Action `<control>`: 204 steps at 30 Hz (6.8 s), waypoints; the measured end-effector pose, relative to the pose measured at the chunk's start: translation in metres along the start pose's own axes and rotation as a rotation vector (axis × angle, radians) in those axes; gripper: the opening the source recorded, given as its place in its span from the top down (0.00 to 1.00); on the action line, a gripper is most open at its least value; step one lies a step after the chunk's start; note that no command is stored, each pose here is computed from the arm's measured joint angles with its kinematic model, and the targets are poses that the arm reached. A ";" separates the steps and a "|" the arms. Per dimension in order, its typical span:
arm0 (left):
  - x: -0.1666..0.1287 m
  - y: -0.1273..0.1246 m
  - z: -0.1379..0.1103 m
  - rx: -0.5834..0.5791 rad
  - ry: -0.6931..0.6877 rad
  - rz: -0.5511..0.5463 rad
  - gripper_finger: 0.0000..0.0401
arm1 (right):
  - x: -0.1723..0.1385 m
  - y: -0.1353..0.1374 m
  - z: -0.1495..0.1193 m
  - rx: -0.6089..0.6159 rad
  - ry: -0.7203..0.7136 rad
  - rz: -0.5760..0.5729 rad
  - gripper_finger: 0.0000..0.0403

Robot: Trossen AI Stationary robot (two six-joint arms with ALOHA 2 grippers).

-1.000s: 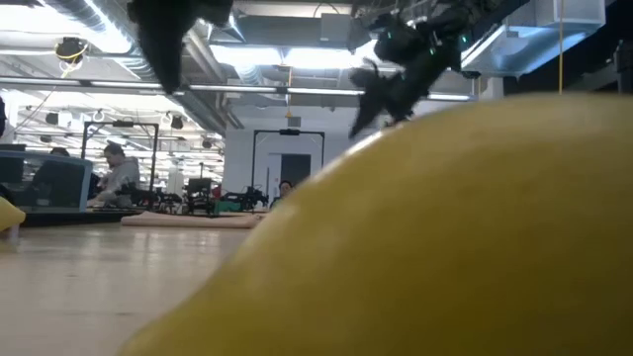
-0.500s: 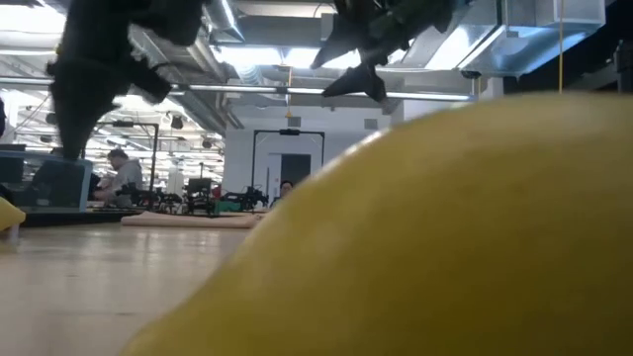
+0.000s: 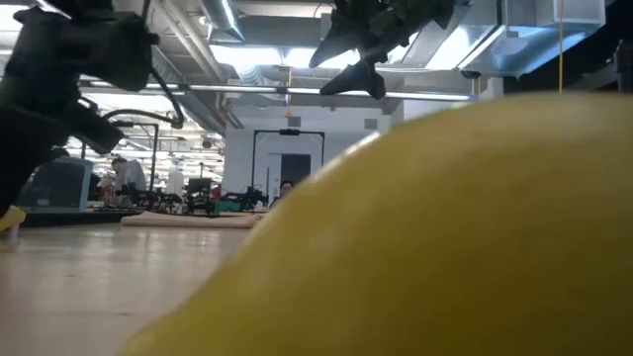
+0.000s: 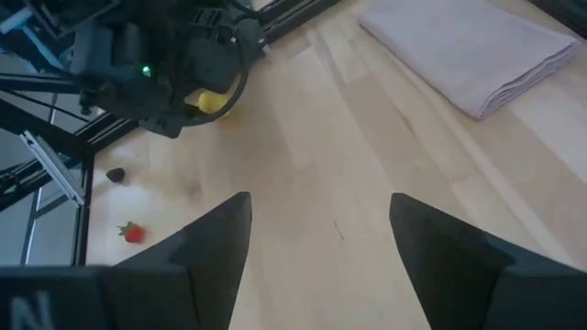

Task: Pick and placing Produce into tupperware
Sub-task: Put the left lemon into the transparent bin

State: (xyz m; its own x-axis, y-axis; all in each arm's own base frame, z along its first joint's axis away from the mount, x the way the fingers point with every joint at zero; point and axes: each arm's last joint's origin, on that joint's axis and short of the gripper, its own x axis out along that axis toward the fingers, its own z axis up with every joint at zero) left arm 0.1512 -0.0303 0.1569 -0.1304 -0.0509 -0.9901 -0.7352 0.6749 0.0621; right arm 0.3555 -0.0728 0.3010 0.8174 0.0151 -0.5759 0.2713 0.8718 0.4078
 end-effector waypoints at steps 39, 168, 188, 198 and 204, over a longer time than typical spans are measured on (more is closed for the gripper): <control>0.027 -0.001 -0.016 0.106 0.019 -0.041 0.51 | 0.000 0.000 0.000 -0.029 0.001 -0.001 0.35; -0.199 -0.054 0.059 0.646 -1.614 -0.201 0.50 | 0.000 0.065 0.022 0.105 -0.331 0.439 0.39; -0.199 -0.054 0.059 0.642 -1.606 -0.210 0.47 | 0.000 0.066 0.023 0.087 -0.350 0.452 0.43; -0.198 -0.054 0.059 0.625 -1.592 -0.228 0.49 | 0.000 0.067 0.023 0.086 -0.354 0.454 0.44; -0.198 -0.054 0.059 0.613 -1.585 -0.247 0.44 | 0.000 0.067 0.023 0.079 -0.354 0.453 0.44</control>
State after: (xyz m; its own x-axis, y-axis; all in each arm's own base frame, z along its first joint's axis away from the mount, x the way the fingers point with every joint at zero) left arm 0.2561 -0.0136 0.3420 0.9503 0.2781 -0.1399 -0.2439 0.9443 0.2208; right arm 0.3852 -0.0259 0.3441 0.9774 0.2012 -0.0647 -0.1191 0.7770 0.6181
